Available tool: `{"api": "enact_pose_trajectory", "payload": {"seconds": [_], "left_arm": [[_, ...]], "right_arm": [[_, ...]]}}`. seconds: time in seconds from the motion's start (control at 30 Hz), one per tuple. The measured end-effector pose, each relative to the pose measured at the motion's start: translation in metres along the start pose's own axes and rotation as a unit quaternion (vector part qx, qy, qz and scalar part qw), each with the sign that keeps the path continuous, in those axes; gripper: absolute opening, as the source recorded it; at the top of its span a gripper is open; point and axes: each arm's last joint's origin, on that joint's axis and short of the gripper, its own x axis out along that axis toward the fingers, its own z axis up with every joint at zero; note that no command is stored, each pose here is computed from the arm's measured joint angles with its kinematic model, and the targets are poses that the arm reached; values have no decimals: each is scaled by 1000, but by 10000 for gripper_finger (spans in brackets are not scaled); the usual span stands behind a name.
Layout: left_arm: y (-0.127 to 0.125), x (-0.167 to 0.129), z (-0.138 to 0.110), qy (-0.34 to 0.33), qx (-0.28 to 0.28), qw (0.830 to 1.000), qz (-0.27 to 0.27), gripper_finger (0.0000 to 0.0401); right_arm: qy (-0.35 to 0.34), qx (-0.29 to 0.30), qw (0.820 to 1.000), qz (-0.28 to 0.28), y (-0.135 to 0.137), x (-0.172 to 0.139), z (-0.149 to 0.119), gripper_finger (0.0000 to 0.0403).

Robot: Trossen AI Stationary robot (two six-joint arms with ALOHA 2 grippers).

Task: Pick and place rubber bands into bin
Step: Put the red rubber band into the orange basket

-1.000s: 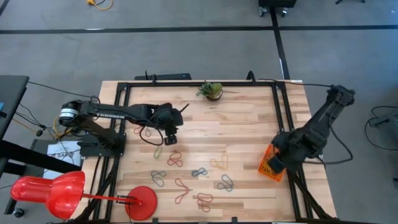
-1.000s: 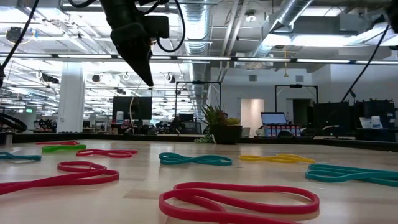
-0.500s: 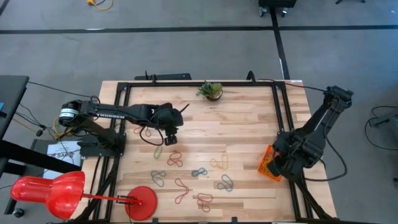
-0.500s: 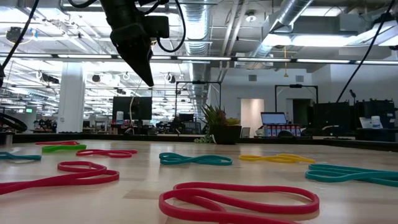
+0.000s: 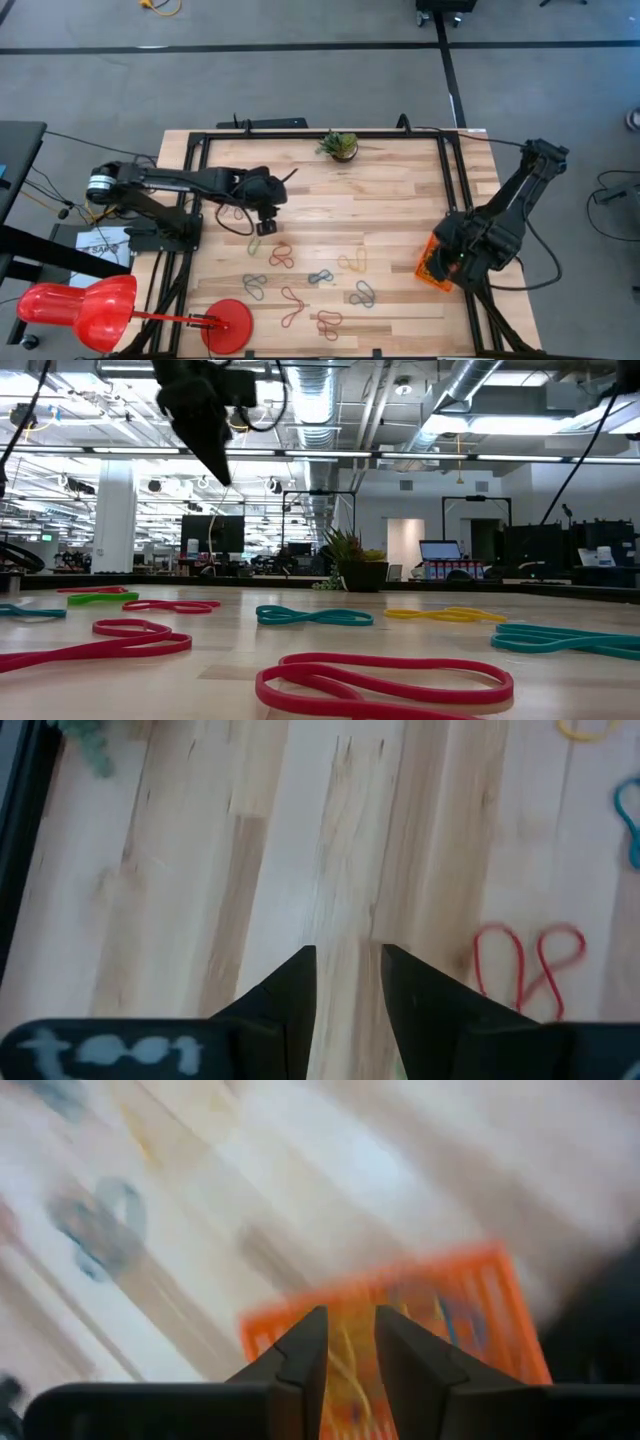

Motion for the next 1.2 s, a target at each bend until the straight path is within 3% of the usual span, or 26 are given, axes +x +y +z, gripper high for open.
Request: {"api": "enact_pose_trajectory", "payload": {"seconds": [0.1, 0.23, 0.4, 0.57, 0.73, 0.87, 1.0, 1.2], "left_arm": [[3, -23, -12, 0, -11, 1000, 18, 105], [9, -58, -30, -33, -46, 995, 80, 105], [14, -78, -70, -92, -124, 983, 102, 105], [19, -56, -127, -103, -238, 960, 101, 105], [22, -25, -165, -115, -301, 939, 118, 105], [25, -17, -163, -157, -391, 902, 98, 105], [27, -3, -164, -134, -400, 899, 118, 105], [28, 31, -174, -50, -420, 892, 159, 105]], "right_arm": [[-77, -48, 995, 32, 8, -11, 11, 76], [-167, -132, 976, 50, 18, -16, 22, 76], [-215, -161, 962, 39, 23, -14, 33, 75], [-253, -168, 952, 19, 15, -18, 46, 75], [-292, -186, 938, 0, 0, -28, 62, 75], [-343, -152, 927, -4, -5, -32, 73, 75], [-355, -154, 922, 17, 1, -17, 75, 75], [-359, -152, 919, 57, 14, 26, 69, 75]]}}
